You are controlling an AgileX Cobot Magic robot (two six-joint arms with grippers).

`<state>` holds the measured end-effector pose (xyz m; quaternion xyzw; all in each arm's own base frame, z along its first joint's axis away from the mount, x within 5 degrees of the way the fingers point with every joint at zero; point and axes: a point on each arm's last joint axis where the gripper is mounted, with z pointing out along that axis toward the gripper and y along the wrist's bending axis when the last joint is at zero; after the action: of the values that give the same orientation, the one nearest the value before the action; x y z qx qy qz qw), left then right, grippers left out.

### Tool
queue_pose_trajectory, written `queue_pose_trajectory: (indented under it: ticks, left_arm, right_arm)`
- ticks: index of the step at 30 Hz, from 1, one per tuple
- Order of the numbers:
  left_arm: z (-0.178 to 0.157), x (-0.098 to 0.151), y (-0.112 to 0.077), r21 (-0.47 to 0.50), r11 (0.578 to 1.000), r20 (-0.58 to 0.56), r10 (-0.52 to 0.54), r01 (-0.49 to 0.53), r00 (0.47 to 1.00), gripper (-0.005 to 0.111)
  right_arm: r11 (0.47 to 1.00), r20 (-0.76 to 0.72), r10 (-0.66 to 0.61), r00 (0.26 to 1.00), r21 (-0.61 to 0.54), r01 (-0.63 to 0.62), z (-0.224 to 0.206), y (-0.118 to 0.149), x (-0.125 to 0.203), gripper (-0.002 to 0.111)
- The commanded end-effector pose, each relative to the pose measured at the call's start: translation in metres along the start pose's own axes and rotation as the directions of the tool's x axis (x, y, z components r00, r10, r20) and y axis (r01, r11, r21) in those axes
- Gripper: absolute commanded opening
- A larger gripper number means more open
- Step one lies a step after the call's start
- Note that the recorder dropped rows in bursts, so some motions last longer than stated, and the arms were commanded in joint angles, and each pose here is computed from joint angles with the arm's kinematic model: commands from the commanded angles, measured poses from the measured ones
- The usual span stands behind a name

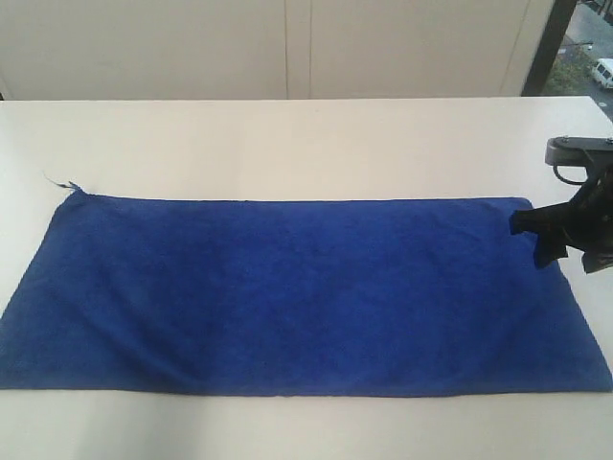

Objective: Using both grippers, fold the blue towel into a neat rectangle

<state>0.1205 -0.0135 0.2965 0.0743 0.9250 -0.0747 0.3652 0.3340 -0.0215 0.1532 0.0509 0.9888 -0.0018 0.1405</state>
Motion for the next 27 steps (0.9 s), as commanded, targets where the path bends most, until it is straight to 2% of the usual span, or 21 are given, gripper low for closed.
queue_pose_trajectory:
  ticks: [1,18,22,27]
  left_arm:
    - [0.000,0.002,-0.001,0.011,1.000,-0.007,-0.010,0.010,1.000,0.000]
    - [0.000,0.002,-0.001,0.011,1.000,-0.007,-0.010,0.010,1.000,0.000]
    - [0.000,0.002,-0.001,0.011,1.000,-0.007,-0.010,0.010,1.000,0.000]
    - [0.000,0.002,-0.001,0.011,1.000,-0.007,-0.010,0.010,1.000,0.000]
  right_arm:
    - [1.000,-0.008,-0.005,1.000,0.002,0.005,0.013,-0.002,0.001,0.055]
    - [1.000,-0.041,0.017,0.999,-0.024,-0.018,0.034,0.000,0.004,0.053]
    - [0.999,-0.054,0.025,0.998,-0.041,-0.028,0.034,0.002,0.005,0.043]
    - [0.998,-0.067,0.035,0.997,-0.047,-0.038,0.033,0.003,0.006,0.022]
